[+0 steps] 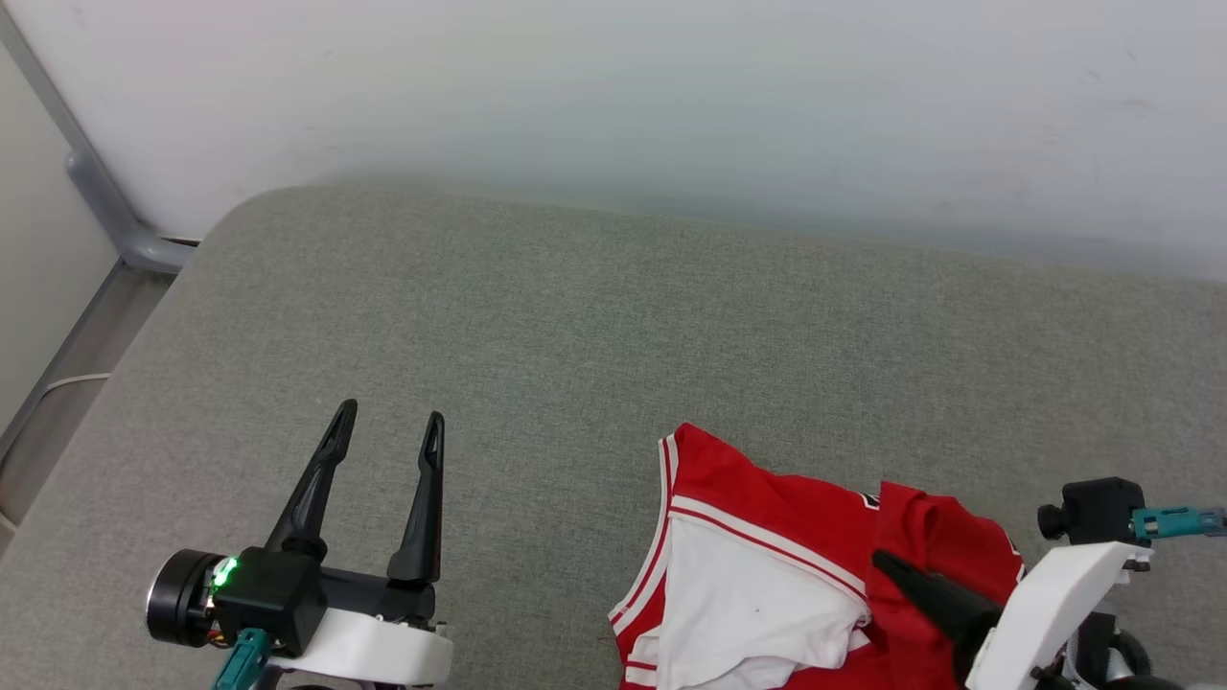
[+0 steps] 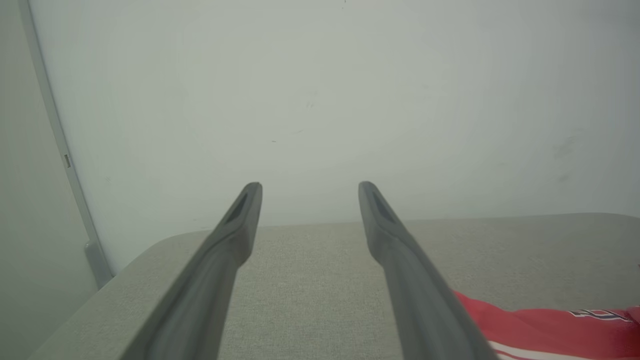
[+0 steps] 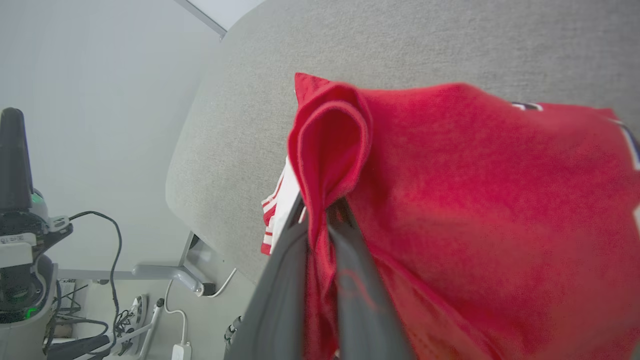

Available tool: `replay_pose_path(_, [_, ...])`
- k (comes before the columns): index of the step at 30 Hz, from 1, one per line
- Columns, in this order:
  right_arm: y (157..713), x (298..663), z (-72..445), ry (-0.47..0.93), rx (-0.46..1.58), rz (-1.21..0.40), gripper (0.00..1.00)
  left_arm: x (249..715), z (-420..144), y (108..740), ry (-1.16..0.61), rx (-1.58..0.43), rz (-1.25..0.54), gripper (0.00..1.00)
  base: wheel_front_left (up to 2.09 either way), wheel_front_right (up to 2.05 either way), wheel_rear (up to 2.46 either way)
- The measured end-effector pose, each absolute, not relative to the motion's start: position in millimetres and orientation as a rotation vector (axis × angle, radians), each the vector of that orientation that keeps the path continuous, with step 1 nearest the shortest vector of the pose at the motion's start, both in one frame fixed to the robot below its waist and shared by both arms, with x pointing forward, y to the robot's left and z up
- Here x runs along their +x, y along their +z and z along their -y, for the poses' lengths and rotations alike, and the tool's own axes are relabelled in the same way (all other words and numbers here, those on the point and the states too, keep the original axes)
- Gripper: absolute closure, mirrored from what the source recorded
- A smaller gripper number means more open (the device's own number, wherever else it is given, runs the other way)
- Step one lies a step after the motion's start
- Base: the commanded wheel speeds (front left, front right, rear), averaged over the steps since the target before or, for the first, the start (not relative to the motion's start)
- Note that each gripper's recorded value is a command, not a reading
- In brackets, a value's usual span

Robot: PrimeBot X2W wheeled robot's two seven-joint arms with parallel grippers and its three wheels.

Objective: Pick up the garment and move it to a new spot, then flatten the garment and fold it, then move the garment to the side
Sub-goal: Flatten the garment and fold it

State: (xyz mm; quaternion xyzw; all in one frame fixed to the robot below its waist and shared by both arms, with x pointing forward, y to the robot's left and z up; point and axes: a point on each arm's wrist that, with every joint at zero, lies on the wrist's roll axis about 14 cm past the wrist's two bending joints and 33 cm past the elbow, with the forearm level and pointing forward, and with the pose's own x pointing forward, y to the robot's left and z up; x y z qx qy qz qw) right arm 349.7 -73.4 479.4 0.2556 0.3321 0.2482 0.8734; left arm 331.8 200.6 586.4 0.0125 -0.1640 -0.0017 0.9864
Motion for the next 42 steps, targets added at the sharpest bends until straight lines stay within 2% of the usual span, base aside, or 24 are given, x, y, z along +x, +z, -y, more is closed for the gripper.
replay_pose_path(10, [472, 355, 10, 0.644, 0.730, -0.673, 1.00, 331, -209, 585, 0.023, 0.033, 0.321, 0.00, 0.00, 0.00, 0.00])
replay_pose_path(21, [445, 376, -16, 0.610, 0.708, -0.681, 1.00, 327, -215, 584, 0.044, 0.037, 0.317, 0.00, 0.00, 0.00, 0.00])
replay_pose_path(22, [443, 377, -16, 0.604, 0.703, -0.683, 0.92, 327, -215, 584, 0.045, 0.038, 0.317, 0.00, 0.00, 0.00, 0.00])
replay_pose_path(23, [440, 378, -17, 0.598, 0.699, -0.689, 0.50, 326, -216, 583, 0.048, 0.038, 0.315, 0.00, 0.00, 0.00, 0.00])
replay_pose_path(24, [437, 380, -17, 0.594, 0.694, -0.690, 0.00, 326, -216, 583, 0.049, 0.037, 0.315, 0.00, 0.00, 0.00, 0.00])
replay_pose_path(30, [440, 379, -30, 0.625, 0.688, -0.698, 0.00, 325, -217, 583, 0.051, 0.036, 0.315, 0.00, 0.00, 0.00, 0.00])
replay_pose_path(36, [464, 366, -53, 0.725, 0.737, -0.690, 0.00, 323, -215, 585, 0.042, 0.037, 0.322, 0.00, 0.00, 0.00, 0.00])
replay_pose_path(42, [494, 384, -43, 0.727, 0.643, -0.556, 0.00, 325, -205, 589, 0.006, 0.034, 0.337, 0.00, 0.00, 0.00, 0.00])
